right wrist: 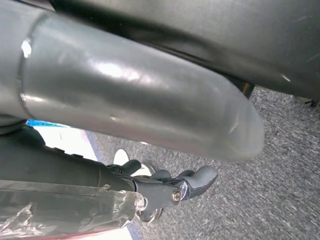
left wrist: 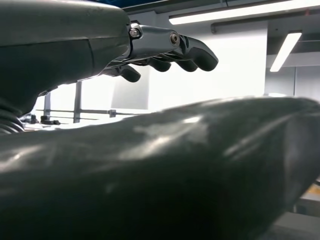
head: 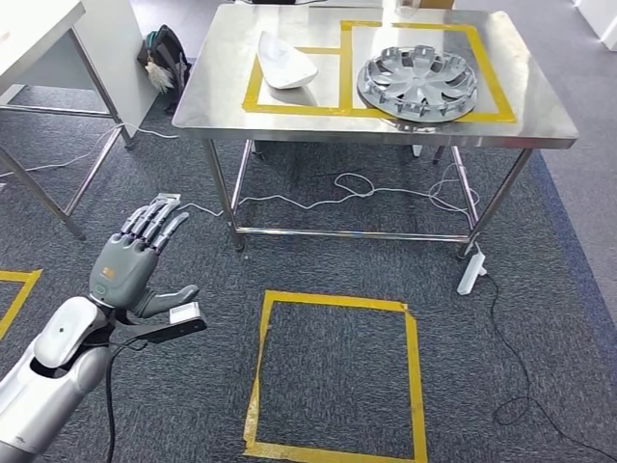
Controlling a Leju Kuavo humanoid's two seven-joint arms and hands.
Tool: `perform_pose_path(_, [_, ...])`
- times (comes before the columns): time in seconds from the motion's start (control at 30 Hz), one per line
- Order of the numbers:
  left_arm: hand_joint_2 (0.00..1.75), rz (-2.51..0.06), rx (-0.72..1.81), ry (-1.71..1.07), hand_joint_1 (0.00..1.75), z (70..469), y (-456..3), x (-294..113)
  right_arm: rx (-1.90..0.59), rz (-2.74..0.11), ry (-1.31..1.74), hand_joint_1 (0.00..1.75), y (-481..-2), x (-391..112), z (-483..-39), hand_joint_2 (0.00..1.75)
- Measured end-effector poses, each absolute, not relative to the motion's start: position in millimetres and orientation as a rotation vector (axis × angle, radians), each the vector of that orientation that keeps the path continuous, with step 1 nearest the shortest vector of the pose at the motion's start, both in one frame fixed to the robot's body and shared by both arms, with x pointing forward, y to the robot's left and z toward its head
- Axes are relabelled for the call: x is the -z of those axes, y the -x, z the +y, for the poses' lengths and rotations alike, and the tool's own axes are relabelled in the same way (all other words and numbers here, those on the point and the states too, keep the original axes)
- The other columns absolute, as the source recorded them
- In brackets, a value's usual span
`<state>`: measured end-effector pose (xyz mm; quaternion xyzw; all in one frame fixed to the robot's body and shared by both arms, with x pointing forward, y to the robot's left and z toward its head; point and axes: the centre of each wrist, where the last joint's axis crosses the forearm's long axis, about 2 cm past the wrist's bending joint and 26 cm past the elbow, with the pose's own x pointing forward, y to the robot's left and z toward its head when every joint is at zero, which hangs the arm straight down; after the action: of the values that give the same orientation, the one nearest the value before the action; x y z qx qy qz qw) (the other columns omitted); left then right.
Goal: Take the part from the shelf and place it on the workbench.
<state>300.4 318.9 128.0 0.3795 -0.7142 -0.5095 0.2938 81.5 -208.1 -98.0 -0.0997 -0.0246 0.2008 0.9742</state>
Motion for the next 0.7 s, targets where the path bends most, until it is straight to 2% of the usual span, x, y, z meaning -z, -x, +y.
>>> perform_pose_path(0.27, [0.0, -1.888, 1.355, -0.998, 0.0, 320, -296, -123, -0.414, -0.04, 0.169, 0.0, -81, 98, -208, 0.0])
perform_pose_path(0.7, [0.0, -1.796, 1.332, -0.995, 0.0, 340, -264, -100, -0.446, -0.063, 0.257, 0.0, -77, 99, -210, 0.0])
